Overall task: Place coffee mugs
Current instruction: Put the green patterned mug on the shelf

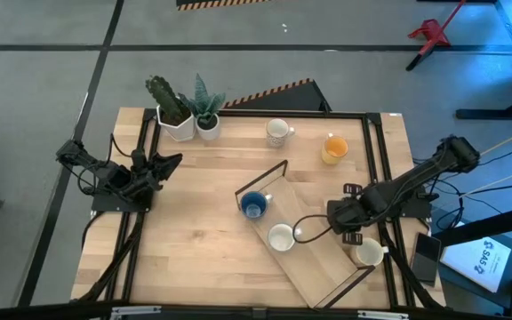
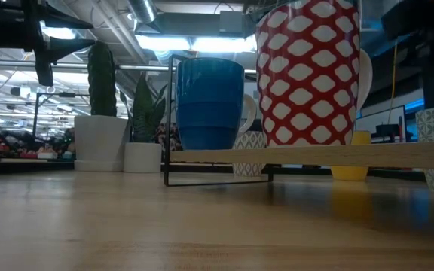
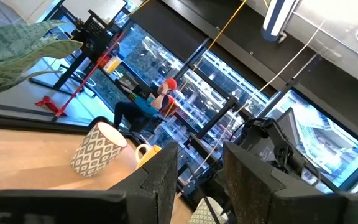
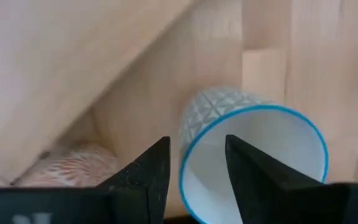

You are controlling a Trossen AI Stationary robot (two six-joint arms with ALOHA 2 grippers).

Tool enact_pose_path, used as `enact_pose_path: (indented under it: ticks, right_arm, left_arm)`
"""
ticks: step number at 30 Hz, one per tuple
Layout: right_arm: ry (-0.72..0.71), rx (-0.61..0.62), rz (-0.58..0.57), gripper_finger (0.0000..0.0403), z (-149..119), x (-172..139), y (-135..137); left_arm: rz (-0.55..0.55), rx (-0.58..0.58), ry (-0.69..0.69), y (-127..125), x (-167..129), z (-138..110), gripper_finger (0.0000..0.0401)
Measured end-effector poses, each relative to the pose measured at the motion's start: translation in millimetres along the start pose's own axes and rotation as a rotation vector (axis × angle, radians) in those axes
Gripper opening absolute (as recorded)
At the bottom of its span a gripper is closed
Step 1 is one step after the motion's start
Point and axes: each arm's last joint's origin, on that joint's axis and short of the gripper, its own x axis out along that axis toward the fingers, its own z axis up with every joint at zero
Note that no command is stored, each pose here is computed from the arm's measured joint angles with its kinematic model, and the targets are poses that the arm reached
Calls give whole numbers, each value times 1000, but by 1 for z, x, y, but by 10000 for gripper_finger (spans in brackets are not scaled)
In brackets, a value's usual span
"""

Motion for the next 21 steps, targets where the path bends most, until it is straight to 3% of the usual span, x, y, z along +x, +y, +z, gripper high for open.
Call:
enact_pose_path:
  ticks: [13, 15, 19, 21]
  right_arm:
    - [23, -2, 21, 137, -3, 18, 0]
    - [28, -3, 12, 112, -3, 18, 0]
    - [44, -5, 13, 19, -5, 18, -1]
    - [27, -7, 7, 15, -3, 18, -1]
  left_arm:
    - [0, 2, 0, 0, 0, 0, 121]
    - [3, 5, -1, 0, 0, 0, 121]
    - [18, 5, -8, 1, 0, 0, 121]
    - [21, 14, -9, 1, 0, 0, 121]
